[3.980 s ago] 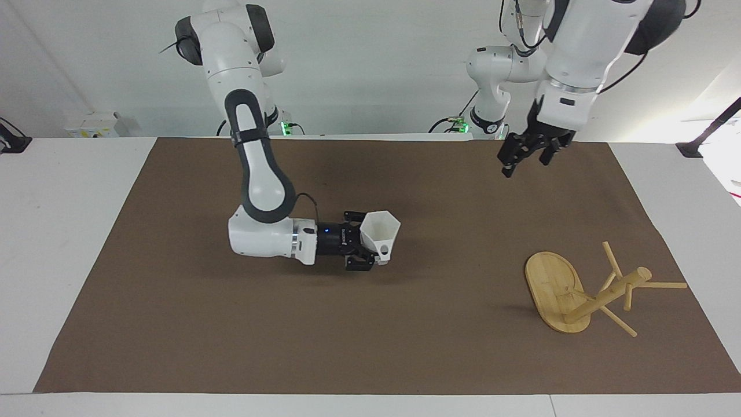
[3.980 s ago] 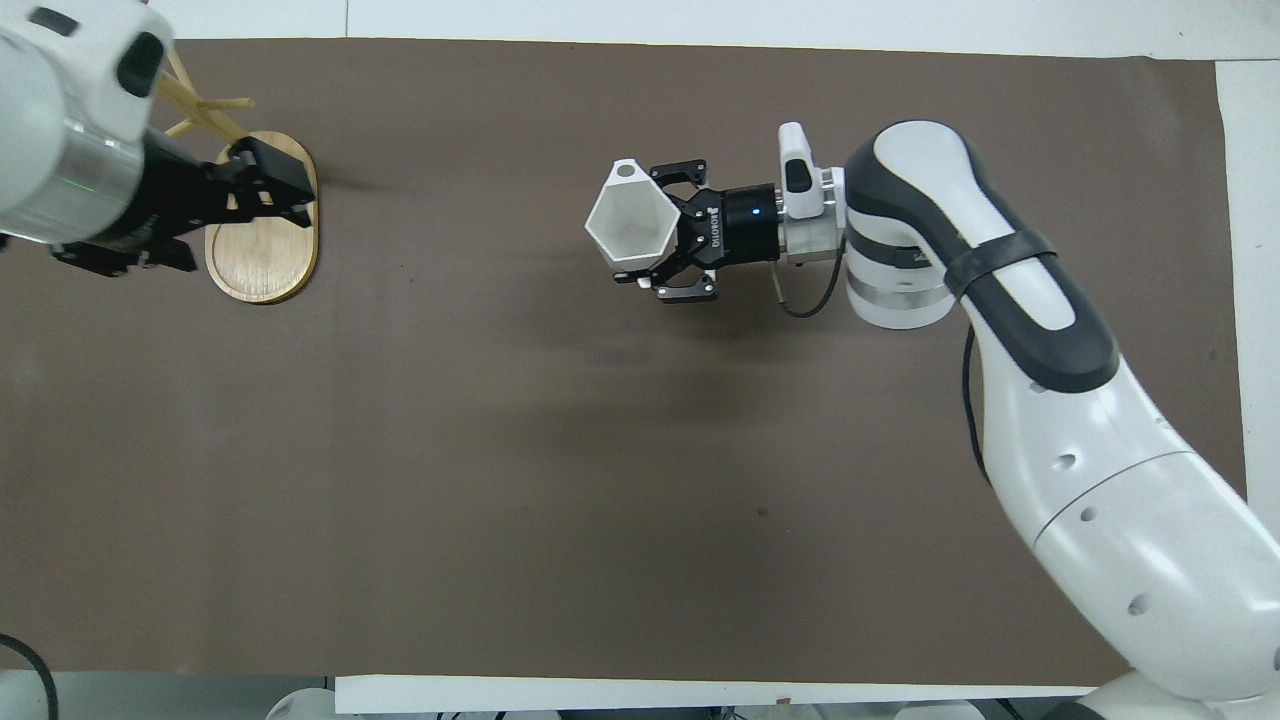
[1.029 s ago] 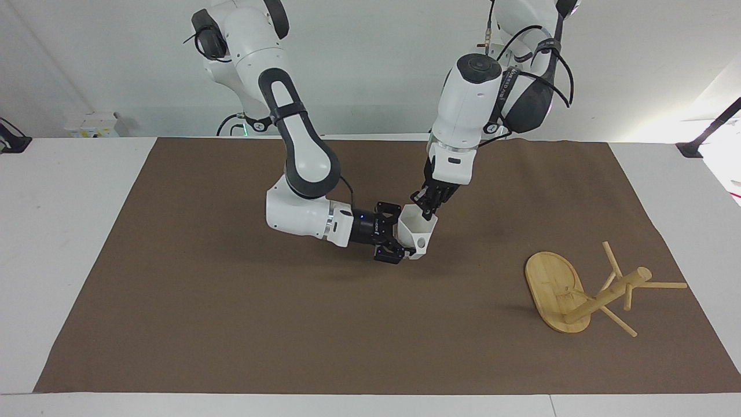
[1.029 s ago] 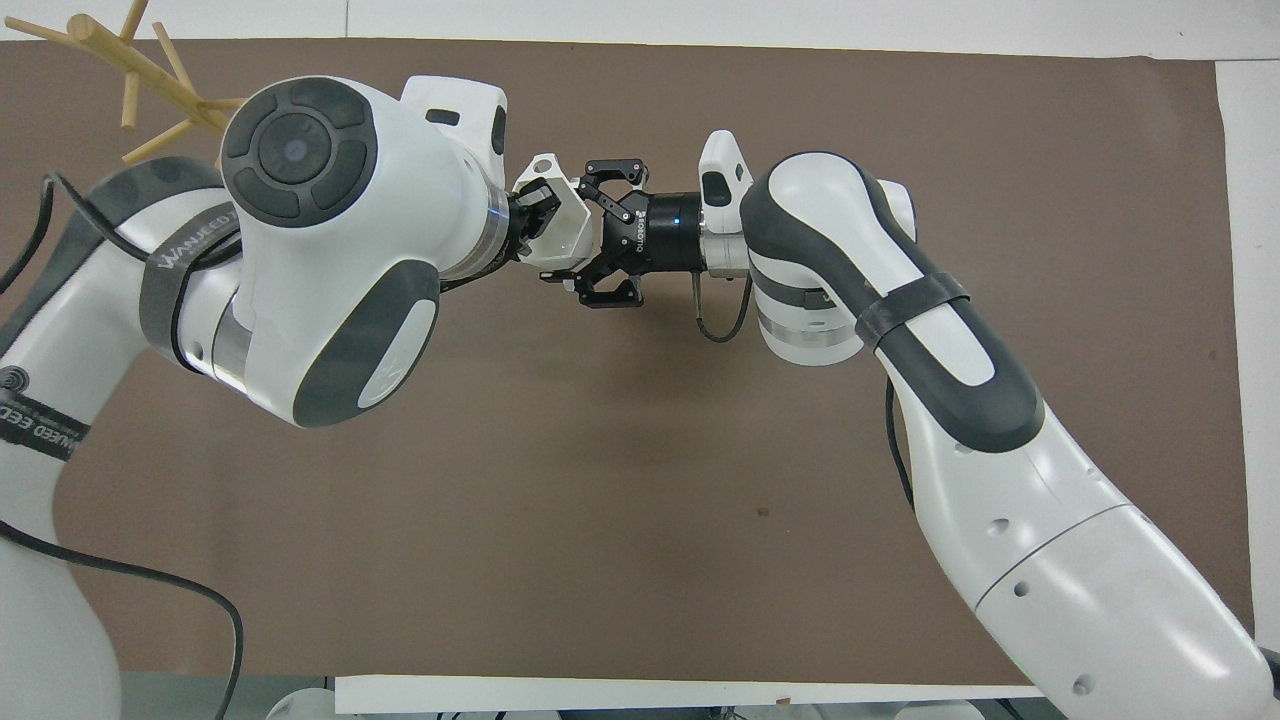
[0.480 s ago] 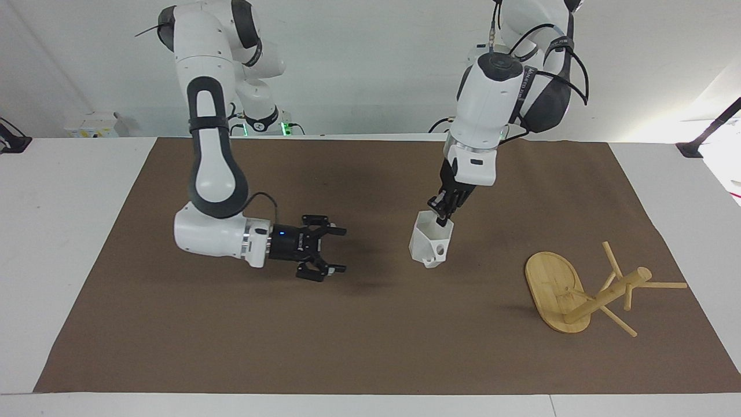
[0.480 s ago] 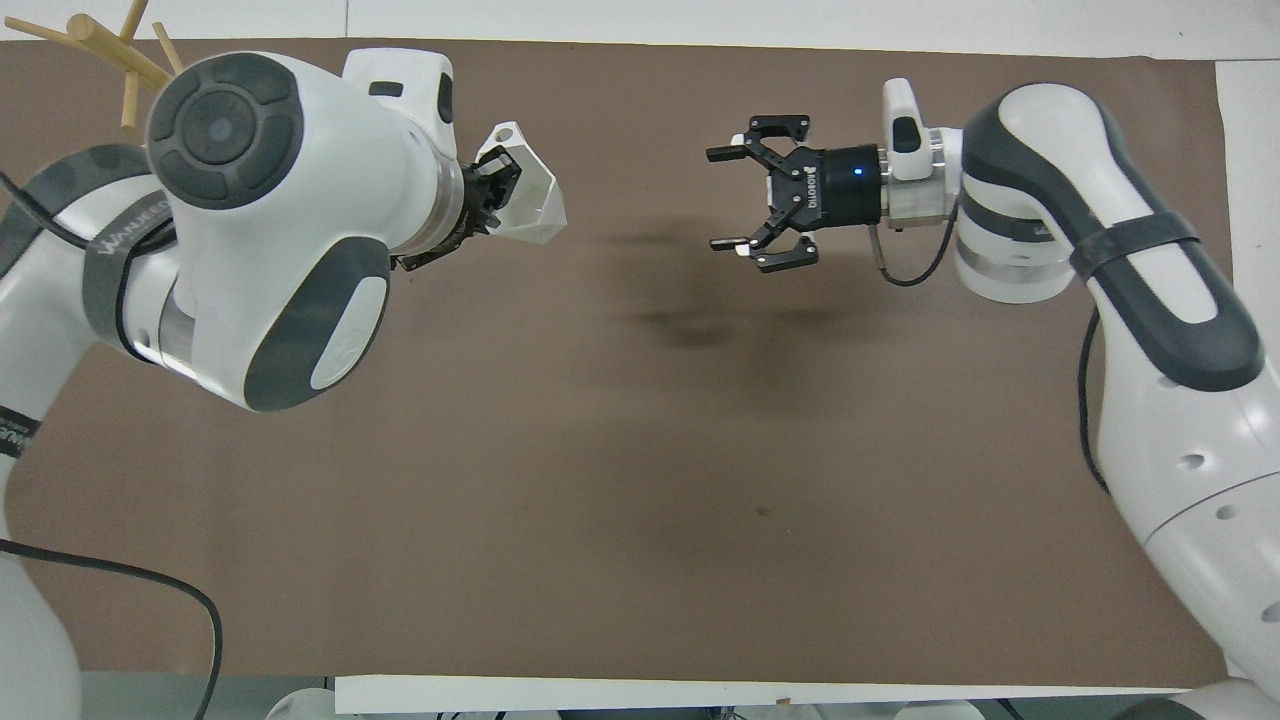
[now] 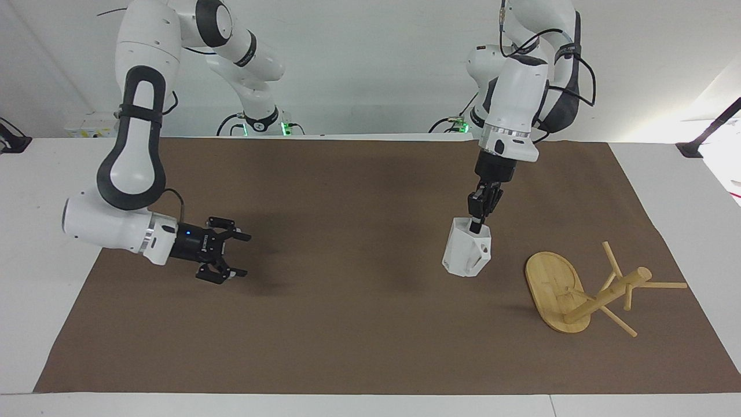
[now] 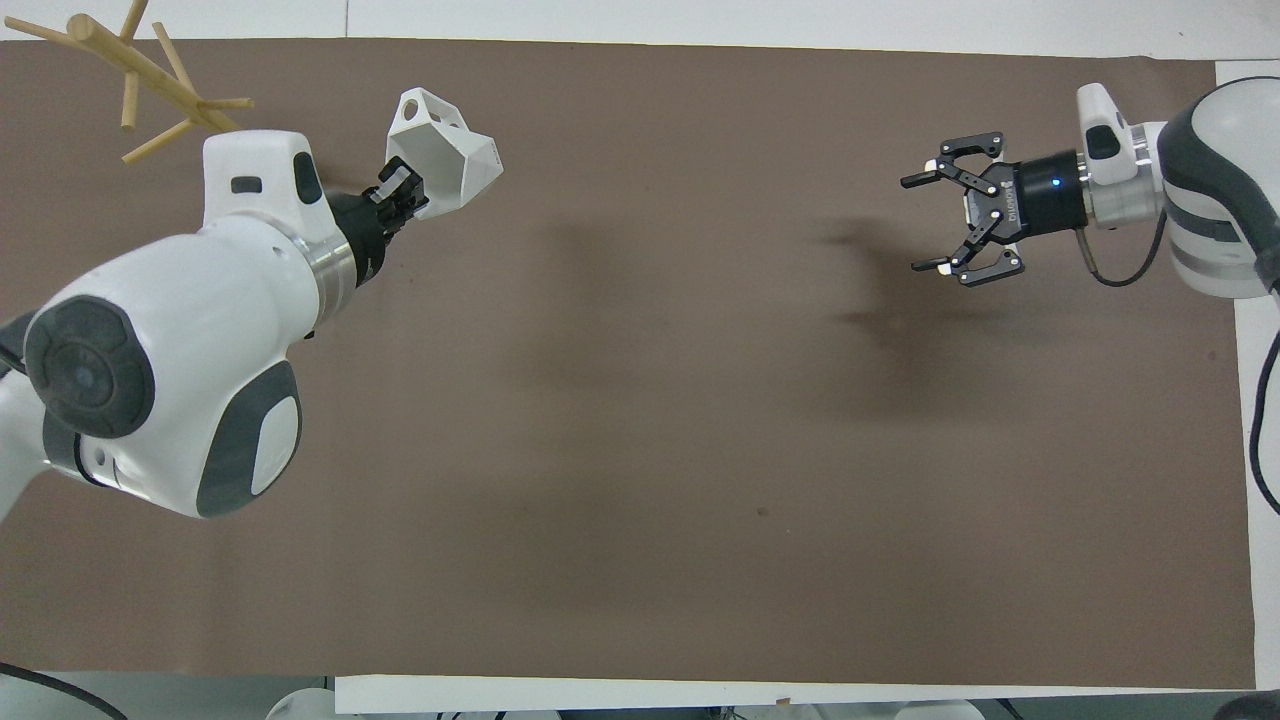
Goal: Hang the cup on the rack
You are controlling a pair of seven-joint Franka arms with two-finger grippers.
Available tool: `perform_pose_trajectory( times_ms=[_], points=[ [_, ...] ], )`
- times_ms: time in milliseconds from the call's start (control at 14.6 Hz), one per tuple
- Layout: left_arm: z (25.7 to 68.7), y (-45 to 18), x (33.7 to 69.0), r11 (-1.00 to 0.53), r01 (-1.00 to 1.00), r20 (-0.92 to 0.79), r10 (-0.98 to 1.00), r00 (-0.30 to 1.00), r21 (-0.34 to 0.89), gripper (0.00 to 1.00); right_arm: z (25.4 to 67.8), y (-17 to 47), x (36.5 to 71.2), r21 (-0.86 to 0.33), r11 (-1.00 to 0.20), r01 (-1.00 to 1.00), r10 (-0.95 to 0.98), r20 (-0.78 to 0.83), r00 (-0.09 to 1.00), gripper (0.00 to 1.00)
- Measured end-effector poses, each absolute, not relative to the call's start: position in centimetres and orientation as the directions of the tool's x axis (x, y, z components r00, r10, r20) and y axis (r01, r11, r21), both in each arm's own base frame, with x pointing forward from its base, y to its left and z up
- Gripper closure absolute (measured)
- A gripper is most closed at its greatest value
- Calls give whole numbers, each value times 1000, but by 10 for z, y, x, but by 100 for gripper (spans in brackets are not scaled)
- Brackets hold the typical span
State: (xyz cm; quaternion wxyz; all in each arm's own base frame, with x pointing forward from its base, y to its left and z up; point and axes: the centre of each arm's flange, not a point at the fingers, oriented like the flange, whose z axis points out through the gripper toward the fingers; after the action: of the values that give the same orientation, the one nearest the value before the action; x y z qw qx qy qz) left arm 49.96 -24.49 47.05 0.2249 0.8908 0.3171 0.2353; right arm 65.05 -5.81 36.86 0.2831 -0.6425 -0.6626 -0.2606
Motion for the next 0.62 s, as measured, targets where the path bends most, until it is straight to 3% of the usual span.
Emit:
perform_pose_trajectory(
  times_ms=[343,618],
  points=[
    [412,-221,452,-640,331,337,695,635,694,97,496,-89,624,-2,-141,990,919,371,132,0],
    [390,-200,456,-617,307,356,717,599,725,97,562,-105,591,-40,-349,936,913,210,349,0]
  ],
)
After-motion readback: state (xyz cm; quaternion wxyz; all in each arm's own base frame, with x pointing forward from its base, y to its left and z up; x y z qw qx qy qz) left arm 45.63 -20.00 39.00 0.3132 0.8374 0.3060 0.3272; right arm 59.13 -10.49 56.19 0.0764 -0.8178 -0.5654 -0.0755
